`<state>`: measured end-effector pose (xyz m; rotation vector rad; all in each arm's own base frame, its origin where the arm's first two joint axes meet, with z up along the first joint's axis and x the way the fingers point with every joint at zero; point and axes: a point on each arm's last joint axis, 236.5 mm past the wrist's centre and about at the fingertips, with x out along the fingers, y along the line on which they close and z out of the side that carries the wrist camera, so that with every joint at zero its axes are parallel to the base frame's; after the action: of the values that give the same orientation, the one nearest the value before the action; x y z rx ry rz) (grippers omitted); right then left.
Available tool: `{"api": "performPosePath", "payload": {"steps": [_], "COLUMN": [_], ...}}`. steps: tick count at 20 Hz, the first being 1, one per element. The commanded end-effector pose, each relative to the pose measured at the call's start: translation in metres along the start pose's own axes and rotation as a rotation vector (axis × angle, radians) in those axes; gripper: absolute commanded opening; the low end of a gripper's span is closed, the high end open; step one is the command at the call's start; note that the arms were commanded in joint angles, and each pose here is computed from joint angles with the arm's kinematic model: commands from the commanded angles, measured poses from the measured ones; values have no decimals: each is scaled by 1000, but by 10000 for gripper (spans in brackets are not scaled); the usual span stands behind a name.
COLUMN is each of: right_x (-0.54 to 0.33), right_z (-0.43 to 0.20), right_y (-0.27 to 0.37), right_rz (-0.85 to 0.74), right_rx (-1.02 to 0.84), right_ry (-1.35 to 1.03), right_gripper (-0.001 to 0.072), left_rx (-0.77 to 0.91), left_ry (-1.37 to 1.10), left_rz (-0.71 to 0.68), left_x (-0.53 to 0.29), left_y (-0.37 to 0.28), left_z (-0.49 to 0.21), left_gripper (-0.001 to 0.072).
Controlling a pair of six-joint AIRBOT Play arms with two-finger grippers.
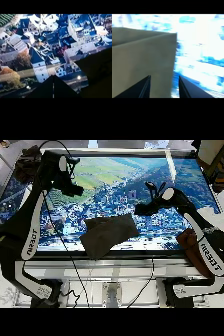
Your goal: Fold the shirts.
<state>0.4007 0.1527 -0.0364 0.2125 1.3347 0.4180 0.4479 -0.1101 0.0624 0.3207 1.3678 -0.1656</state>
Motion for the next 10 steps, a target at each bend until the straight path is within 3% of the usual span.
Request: {"api": "performPosePath", "payload": {"steps": [1, 5, 10], "right_x": [5, 29, 42], "right_z": [-7, -32, -33], "right_y": [-27, -31, 2], "right_rz": [-51, -25, 143], "right_rx": [-4, 5, 19], "right_ry": [4, 69, 63], "right_gripper": [435, 448, 466], "left_rx": [26, -23, -85], "left_ry": [87, 81, 104], "left_rz": [-3, 0, 0], "left_x": [7, 3, 0], "left_y": [-1, -1, -3], "left_z": [-30, -60, -120], "left_gripper": [11, 11, 10]}}
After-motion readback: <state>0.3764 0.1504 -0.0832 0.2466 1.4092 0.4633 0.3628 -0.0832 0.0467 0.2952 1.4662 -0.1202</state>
